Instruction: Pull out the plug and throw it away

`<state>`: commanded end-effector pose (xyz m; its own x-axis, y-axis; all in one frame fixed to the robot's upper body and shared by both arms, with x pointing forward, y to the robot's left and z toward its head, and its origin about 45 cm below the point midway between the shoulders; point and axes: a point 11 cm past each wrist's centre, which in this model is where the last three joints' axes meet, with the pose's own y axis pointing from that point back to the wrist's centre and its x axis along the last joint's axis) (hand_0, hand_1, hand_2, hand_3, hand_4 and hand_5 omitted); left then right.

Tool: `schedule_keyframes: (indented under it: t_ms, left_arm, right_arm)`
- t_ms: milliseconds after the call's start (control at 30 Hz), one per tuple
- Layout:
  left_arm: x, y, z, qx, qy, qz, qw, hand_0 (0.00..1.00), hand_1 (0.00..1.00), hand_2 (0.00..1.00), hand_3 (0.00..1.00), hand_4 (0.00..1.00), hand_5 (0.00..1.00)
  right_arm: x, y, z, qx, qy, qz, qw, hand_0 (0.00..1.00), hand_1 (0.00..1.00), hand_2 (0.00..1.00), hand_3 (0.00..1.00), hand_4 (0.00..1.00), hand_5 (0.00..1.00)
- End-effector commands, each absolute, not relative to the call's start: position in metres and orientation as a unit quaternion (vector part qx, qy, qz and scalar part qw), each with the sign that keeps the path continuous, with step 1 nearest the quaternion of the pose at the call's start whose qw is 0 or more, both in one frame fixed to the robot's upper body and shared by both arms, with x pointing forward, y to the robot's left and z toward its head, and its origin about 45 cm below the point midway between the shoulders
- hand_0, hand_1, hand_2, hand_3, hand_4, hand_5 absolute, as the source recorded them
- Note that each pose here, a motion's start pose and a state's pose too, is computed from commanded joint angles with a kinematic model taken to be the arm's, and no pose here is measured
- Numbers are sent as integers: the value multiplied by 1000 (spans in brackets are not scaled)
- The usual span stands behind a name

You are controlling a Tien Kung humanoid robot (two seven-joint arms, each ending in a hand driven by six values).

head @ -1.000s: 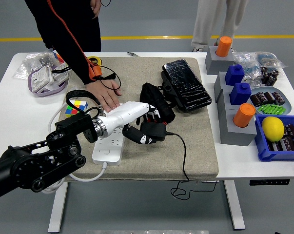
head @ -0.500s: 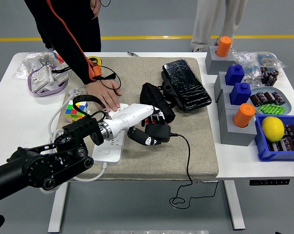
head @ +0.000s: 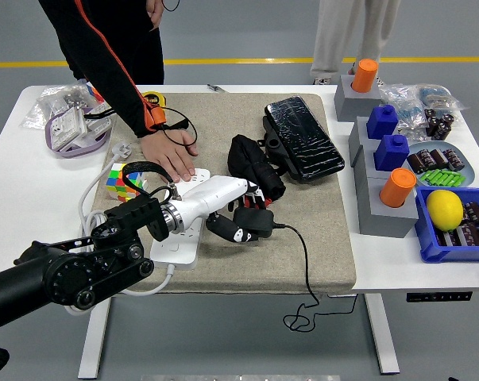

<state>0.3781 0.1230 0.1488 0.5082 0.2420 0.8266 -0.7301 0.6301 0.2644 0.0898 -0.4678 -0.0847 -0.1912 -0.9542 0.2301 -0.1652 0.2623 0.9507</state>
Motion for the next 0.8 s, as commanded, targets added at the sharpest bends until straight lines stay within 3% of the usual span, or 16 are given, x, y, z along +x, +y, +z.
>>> schedule_keyframes:
  t_ms: [100, 133, 300, 333, 500, 533, 800]
  left_arm:
    - [378, 125, 147, 315, -393, 297, 811, 381, 502, 515, 566, 914, 2]
    - [378, 125, 147, 315, -395, 296, 811, 507, 705, 712, 741, 998, 104]
    - [378, 126, 147, 320, -402, 295, 806, 507, 705, 712, 741, 998, 104]
    - [378, 126, 147, 320, -403, 295, 805, 648, 819, 815, 842, 998, 206]
    - [379, 128, 146, 324, -402, 294, 804, 648, 819, 815, 842, 998, 206]
    - [379, 129, 148, 323, -402, 296, 804, 704, 863, 859, 871, 998, 246]
    - [382, 149, 186, 296, -391, 342, 802, 697, 854, 851, 867, 998, 275]
  right_arm:
    - [89, -468, -85, 434, -645, -425, 465, 640, 677, 685, 601, 998, 474]
    - [89, -468, -85, 434, -644, -425, 465, 641, 677, 685, 600, 998, 473]
    - [89, -468, -85, 435, -644, -425, 465, 641, 677, 685, 600, 998, 473]
    - [89, -467, -85, 435, -644, -425, 465, 641, 677, 685, 601, 998, 473]
    - [89, -467, -85, 435, -644, -425, 465, 641, 677, 685, 601, 998, 473]
    - [89, -468, -85, 434, -644, -425, 465, 640, 677, 685, 601, 998, 474]
    - [89, -467, -85, 434, -645, -426, 463, 643, 677, 685, 601, 998, 473]
